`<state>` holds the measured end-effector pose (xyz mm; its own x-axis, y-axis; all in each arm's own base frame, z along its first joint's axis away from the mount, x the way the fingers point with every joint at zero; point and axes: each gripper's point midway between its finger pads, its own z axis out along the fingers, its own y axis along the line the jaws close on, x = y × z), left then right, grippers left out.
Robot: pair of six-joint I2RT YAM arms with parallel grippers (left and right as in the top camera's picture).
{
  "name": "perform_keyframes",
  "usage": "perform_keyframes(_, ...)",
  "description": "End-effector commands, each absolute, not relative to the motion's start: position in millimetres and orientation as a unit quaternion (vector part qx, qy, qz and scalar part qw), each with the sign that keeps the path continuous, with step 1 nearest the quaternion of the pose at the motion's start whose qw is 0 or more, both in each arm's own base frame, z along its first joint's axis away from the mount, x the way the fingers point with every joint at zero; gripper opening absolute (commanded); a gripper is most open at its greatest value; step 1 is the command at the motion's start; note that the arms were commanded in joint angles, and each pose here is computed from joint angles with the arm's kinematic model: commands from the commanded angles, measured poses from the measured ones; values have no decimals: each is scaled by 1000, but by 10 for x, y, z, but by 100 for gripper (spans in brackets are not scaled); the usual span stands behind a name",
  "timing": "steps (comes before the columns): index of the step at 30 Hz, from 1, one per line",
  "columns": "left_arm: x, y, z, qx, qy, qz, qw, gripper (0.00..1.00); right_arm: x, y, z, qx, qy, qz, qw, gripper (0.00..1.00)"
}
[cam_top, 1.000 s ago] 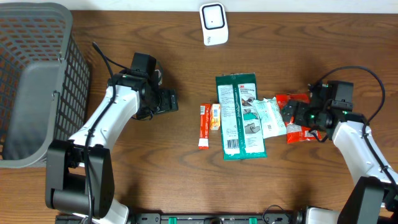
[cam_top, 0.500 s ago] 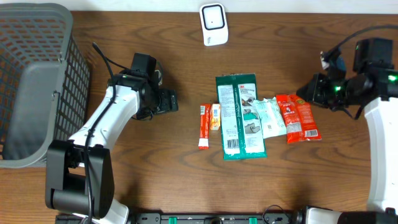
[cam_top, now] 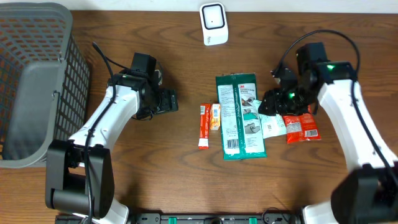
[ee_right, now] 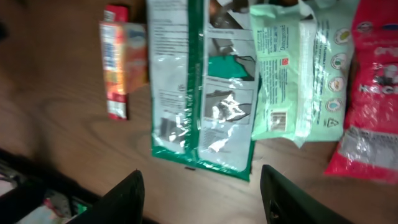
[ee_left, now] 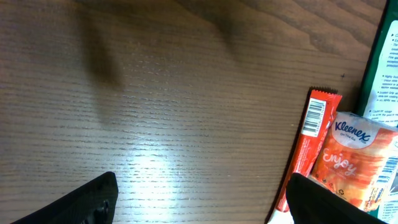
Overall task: Scan the item barcode
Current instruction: 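Release the red HACKS bag and move the right gripper to the pale green packet, then grasp the pale green packet with the right gripper and lift it up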
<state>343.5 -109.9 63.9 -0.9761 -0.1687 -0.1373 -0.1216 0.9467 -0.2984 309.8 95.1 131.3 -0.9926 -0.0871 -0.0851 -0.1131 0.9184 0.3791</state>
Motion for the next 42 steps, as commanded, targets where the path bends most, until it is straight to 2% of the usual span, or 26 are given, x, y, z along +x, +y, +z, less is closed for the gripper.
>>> perform_keyframes(1, 3467, -1113, 746, -67, 981, -154, 94, 87, 3116, 946, 1026, -77, 979, 188, 4, 54)
perform_keyframes(5, 3467, -1113, 746, -67, 981, -154, 94, 87, 3215, 755, 585, -64, 986, 148, -33, 50)
perform_keyframes(13, 3468, -1113, 746, -67, 981, -154, 94, 87, 3332, 455, 153, -14, 987, 149, -59, 49)
perform_keyframes(20, 3467, -1113, 746, -67, 981, -154, 94, 87, 3414, 226, 104, 11, 989, 138, -43, 49)
perform_keyframes(28, 3467, -1113, 746, -67, 981, -154, 94, 87, 3438, 265, -31, 9, 988, 149, -24, 52)
perform_keyframes(34, 3467, -1113, 746, -67, 981, -154, 94, 87, 3304, 376, -219, 9, 984, 178, -24, 54)
perform_keyframes(37, 3468, -1113, 746, -67, 981, -154, 94, 87, 3287, 426, -171, 5, 981, 190, -26, 52)
perform_keyframes(42, 3467, -1113, 746, -67, 981, -154, 94, 87, 3309, 553, -63, -8, 973, 230, -16, 56)
